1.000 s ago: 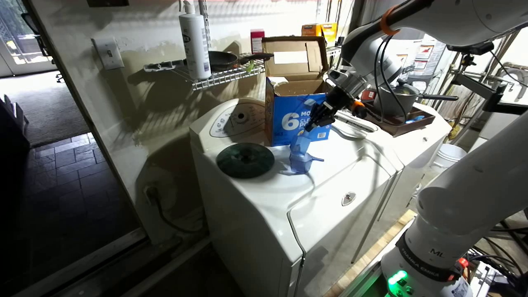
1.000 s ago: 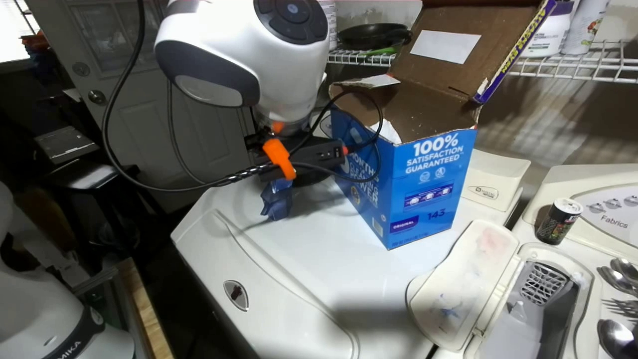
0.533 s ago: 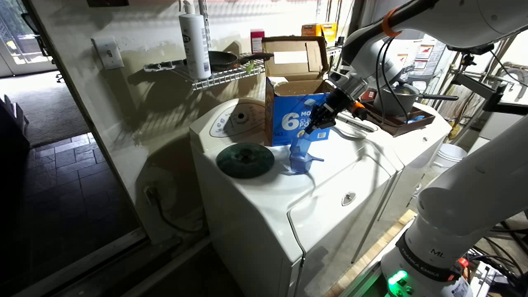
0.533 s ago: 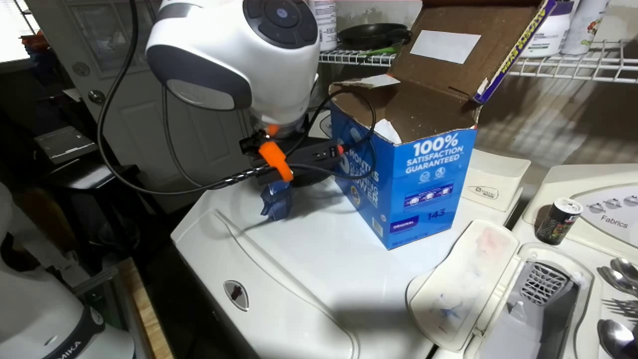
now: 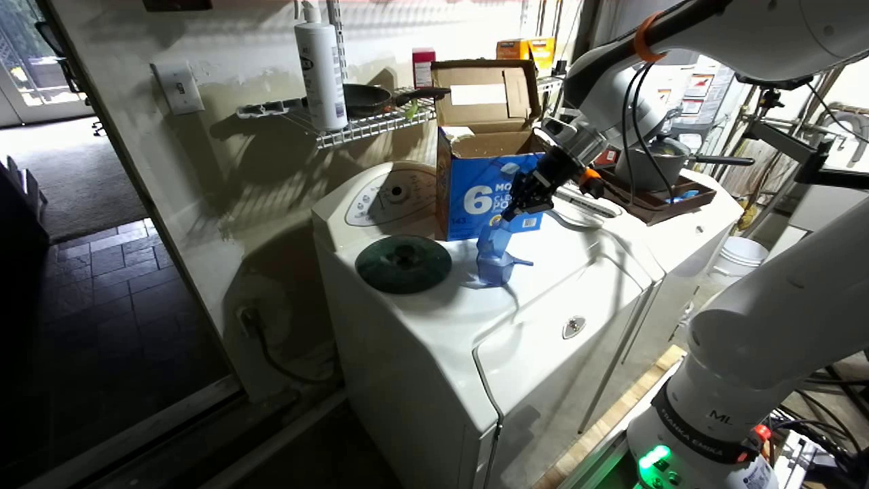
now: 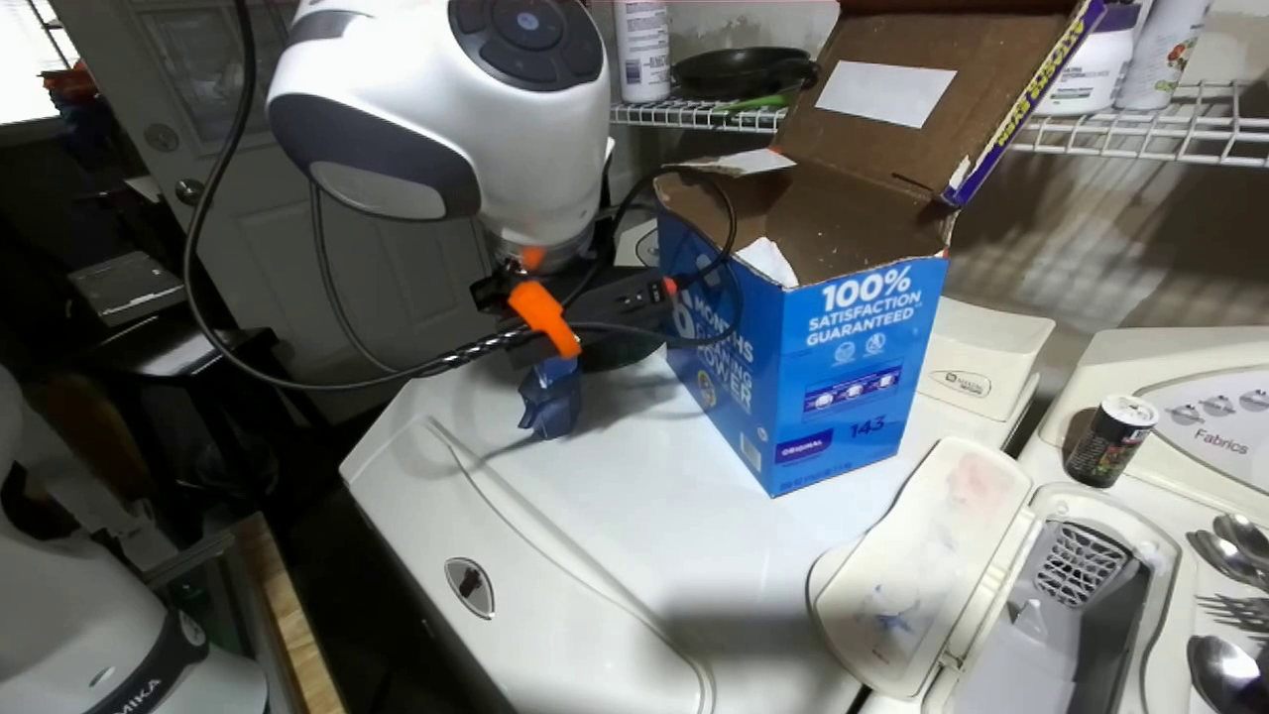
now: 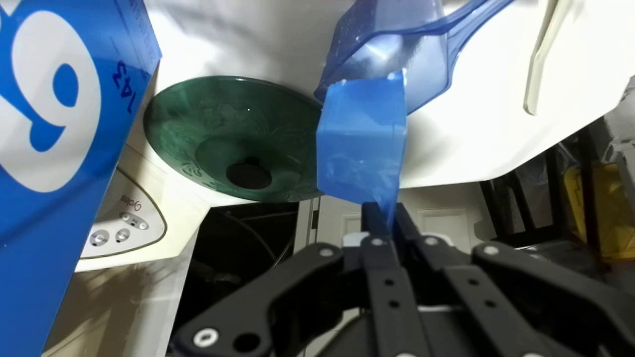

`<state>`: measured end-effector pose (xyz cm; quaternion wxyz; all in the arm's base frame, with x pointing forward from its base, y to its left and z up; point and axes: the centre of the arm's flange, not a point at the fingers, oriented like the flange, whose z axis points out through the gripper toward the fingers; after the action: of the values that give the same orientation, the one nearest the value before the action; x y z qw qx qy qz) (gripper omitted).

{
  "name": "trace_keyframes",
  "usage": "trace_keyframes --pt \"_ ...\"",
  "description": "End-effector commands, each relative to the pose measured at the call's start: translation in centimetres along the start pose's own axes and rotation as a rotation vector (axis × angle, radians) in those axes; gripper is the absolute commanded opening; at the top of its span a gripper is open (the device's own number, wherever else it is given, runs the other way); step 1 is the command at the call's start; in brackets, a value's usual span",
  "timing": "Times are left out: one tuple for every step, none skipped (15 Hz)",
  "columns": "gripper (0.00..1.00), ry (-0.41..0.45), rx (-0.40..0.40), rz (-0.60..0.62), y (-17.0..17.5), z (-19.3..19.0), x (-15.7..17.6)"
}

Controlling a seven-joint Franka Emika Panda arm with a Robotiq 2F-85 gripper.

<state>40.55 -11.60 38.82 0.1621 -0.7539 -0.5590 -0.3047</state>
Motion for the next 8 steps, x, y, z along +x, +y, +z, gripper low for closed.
trace_keyframes --pt "0.02 -0.023 -0.032 -0.058 -1.38 0.05 0.56" --pt "0.02 -0.025 -0.035 -0.065 -1.46 0.09 0.59" --pt "0.02 -0.026 -0.037 -0.073 -1.59 0.14 0.59" --pt "0.02 -0.027 -0.038 -0.081 -1.75 0.19 0.60" --pt "0.02 -0.026 -0.039 -0.092 -1.89 0.22 0.64" --pt "0.02 -0.027 -0.041 -0.101 -1.97 0.23 0.69" --pt "0.02 -0.028 -0.044 -0.107 -2.03 0.25 0.74" --pt "0.02 -0.029 -0.047 -0.113 -2.14 0.25 0.75"
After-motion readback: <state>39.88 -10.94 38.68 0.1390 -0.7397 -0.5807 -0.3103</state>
